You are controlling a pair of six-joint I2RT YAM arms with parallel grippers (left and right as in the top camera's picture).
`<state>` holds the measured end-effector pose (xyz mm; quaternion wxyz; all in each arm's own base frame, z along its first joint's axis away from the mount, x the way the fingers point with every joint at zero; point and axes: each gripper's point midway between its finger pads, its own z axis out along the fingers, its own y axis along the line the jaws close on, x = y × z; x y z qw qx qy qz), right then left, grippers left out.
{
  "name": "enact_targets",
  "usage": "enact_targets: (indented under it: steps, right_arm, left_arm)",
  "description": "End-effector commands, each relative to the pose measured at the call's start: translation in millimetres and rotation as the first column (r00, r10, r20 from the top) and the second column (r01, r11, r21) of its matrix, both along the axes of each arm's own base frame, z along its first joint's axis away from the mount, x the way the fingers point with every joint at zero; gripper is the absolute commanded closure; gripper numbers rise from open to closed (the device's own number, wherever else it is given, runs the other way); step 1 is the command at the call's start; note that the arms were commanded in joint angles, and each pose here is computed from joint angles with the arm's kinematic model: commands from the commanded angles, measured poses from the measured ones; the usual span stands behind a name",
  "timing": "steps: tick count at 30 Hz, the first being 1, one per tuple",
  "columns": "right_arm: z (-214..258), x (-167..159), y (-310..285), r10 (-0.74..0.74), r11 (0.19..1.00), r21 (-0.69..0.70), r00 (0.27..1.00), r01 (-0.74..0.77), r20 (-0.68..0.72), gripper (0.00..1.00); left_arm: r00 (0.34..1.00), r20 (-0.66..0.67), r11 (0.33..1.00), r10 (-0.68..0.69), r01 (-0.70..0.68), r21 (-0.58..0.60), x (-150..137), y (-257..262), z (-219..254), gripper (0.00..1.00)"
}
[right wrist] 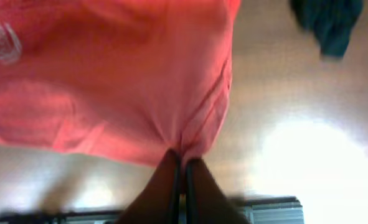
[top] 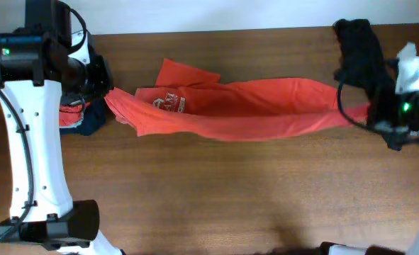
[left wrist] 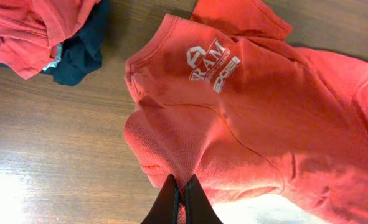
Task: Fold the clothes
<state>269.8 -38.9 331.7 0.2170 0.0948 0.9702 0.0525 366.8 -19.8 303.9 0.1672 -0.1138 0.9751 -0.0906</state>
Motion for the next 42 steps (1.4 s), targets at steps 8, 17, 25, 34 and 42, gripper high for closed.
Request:
enact_targets:
  steps: [8, 17, 25, 34, 42]
  right_arm:
    - [-55.4, -58.0, 8.6, -0.083, 0.996, 0.032, 0.983, 0.089, -0.161, 0.96]
    - [-82.3, -79.0, 21.3, -0.068, 0.991, 0.091, 0.964, 0.094, -0.257, 0.96]
    - [-97.6, -94.7, 25.6, -0.128, 0.980, 0.109, 0.941, 0.169, -0.312, 0.96]
    - [-135.8, -134.9, 15.5, -0.350, 0.922, 0.005, 0.839, 0.388, -0.417, 0.96]
    - [-169.2, -142.8, 12.9, -0.472, 0.859, -0.014, 0.783, 0.511, -0.405, 0.96]
  left_arm:
    - [0.988, -0.148, 0.997, -0.051, 0.059, 0.046, -42.1, -16.2, -38.6, 0.99]
    - [0.976, -0.216, 0.998, 0.034, -0.021, 0.059, -95.6, -15.1, -102.6, 0.99]
    - [0.969, -0.231, 0.996, 0.084, -0.073, 0.054, -133.6, -11.8, -139.6, 1.00]
    - [0.982, -0.164, 0.995, 0.090, -0.080, 0.062, -117.1, -9.9, -138.4, 1.00]
    - [0.983, -0.152, 0.992, 0.103, -0.089, 0.094, -112.4, -4.2, -159.7, 0.99]
